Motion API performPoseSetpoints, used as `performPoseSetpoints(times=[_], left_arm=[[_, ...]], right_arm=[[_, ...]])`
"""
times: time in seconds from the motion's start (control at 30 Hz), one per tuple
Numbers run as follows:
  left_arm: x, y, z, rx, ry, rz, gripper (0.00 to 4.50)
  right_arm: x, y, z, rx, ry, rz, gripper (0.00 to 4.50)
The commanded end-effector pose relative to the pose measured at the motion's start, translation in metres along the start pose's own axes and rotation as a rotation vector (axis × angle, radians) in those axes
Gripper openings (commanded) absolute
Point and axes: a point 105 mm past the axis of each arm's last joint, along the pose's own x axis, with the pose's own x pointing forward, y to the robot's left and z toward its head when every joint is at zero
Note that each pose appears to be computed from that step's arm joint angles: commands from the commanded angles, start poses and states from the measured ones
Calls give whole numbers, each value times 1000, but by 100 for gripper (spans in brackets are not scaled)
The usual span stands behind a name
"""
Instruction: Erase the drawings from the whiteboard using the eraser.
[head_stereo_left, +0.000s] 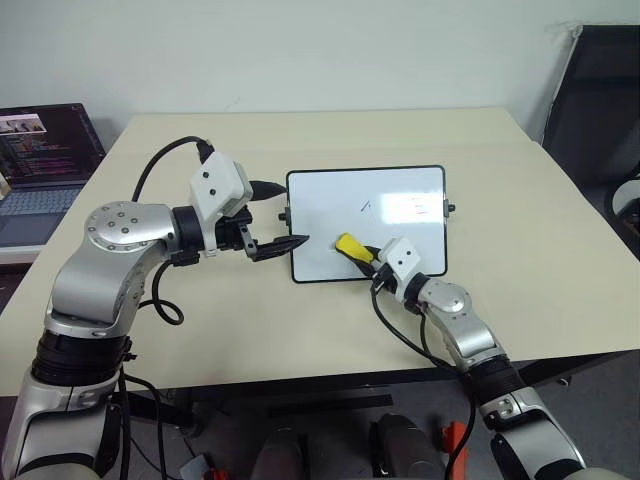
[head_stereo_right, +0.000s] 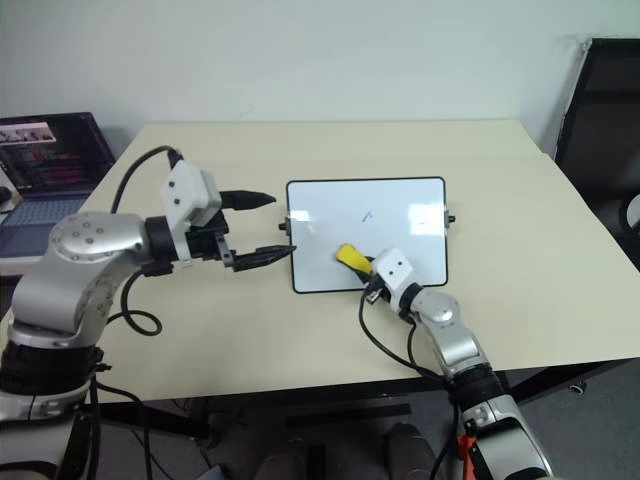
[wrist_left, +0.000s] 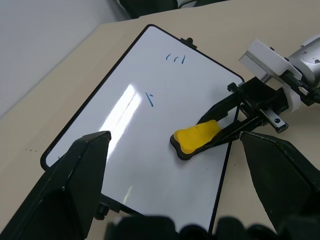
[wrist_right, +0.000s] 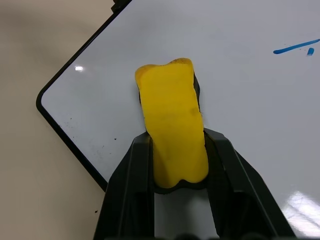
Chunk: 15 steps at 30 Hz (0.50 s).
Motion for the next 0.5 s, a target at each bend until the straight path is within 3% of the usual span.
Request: performPoseSetpoints(times=[0.03, 0.2, 0.5], left_arm=[[-4, 5, 10, 41, -21, 22, 450], [-3, 5, 10, 41, -23, 21, 450], [-3, 4, 11, 42, -24, 19, 450]], right_arm=[[-6, -42, -11, -12, 58, -215, 99], [-12, -78, -13, -49, 85, -417, 99], [-16, -82, -27, -46, 147, -460, 99]])
